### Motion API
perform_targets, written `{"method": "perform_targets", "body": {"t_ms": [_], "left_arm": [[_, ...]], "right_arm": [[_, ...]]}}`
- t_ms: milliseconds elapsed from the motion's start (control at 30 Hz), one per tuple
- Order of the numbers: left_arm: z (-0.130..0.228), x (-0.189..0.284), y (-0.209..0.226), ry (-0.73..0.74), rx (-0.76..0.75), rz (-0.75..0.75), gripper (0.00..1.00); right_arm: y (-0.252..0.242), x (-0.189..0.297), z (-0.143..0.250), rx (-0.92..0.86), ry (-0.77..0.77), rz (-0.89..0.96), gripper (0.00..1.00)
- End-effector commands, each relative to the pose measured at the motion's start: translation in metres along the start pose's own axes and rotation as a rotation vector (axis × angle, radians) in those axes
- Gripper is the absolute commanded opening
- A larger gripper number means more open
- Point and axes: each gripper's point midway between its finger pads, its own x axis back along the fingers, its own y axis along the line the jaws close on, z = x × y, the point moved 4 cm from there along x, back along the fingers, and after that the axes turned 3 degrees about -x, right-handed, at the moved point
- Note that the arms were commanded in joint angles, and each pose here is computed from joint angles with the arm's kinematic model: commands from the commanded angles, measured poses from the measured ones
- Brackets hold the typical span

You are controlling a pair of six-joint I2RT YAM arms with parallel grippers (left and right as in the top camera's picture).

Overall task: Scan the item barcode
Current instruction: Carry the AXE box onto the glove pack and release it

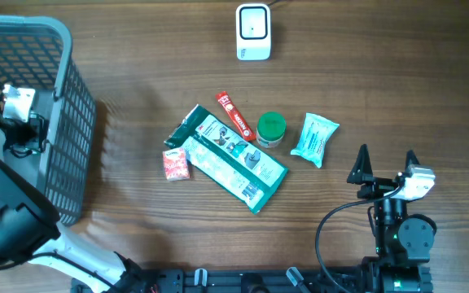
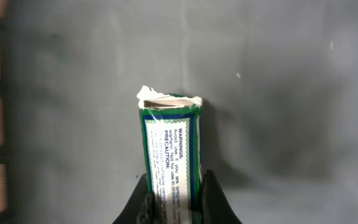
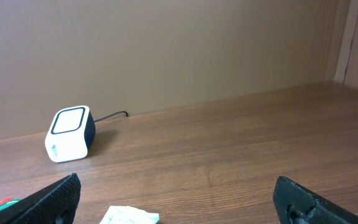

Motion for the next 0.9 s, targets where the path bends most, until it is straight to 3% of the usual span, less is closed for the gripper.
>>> {"method": "perform_targets", "body": {"t_ms": [0, 67, 133, 267, 367, 467, 600, 667, 767, 867], "left_arm": [[-0.055, 0.100, 0.023, -0.229, 0.034, -0.174, 0.04], [-0.074, 0.177, 0.021, -0.378, 0.074, -0.277, 0.05], [-0.095, 0.248, -0.012, -0.588, 0.034, -0.263, 0.06], [-0.117, 0.380, -0.146, -1.035, -0.284, -0.012, 0.06], [-0.110, 0.406, -0.230, -1.104, -0.461, 0.211, 0.06], [-0.102, 0.372, -0.305, -0.923, -0.574, 0.500, 0.04], [-0.106, 0.244, -0.391, -0.418, -0.684, 0.604, 0.04], [-0.098, 0.167, -0.423, -0.182, -0.745, 0.549, 0.04], [-0.075, 0.077, -0.436, 0.089, -0.857, 0.302, 0.04], [-0.063, 0.043, -0.436, 0.199, -0.871, 0.114, 0.04]], "right_arm": [[0.001, 0.000, -0.001, 0.017, -0.007, -0.008, 1.00], [0.001, 0.000, -0.001, 0.017, -0.007, -0.008, 1.00], [0.001, 0.000, -0.001, 0.017, -0.007, -0.008, 1.00], [0.001, 0.000, -0.001, 0.017, -0.007, -0.008, 1.00], [0.001, 0.000, -0.001, 0.017, -0.007, -0.008, 1.00], [0.001, 0.000, -0.001, 0.017, -0.007, -0.009, 1.00], [0.001, 0.000, -0.001, 0.017, -0.007, -0.009, 1.00], [0.001, 0.000, -0.001, 0.017, -0.007, -0.008, 1.00], [0.001, 0.000, -0.001, 0.017, -0.007, -0.009, 1.00], [0.001, 0.000, -0.001, 0.017, -0.007, -0.008, 1.00]]}}
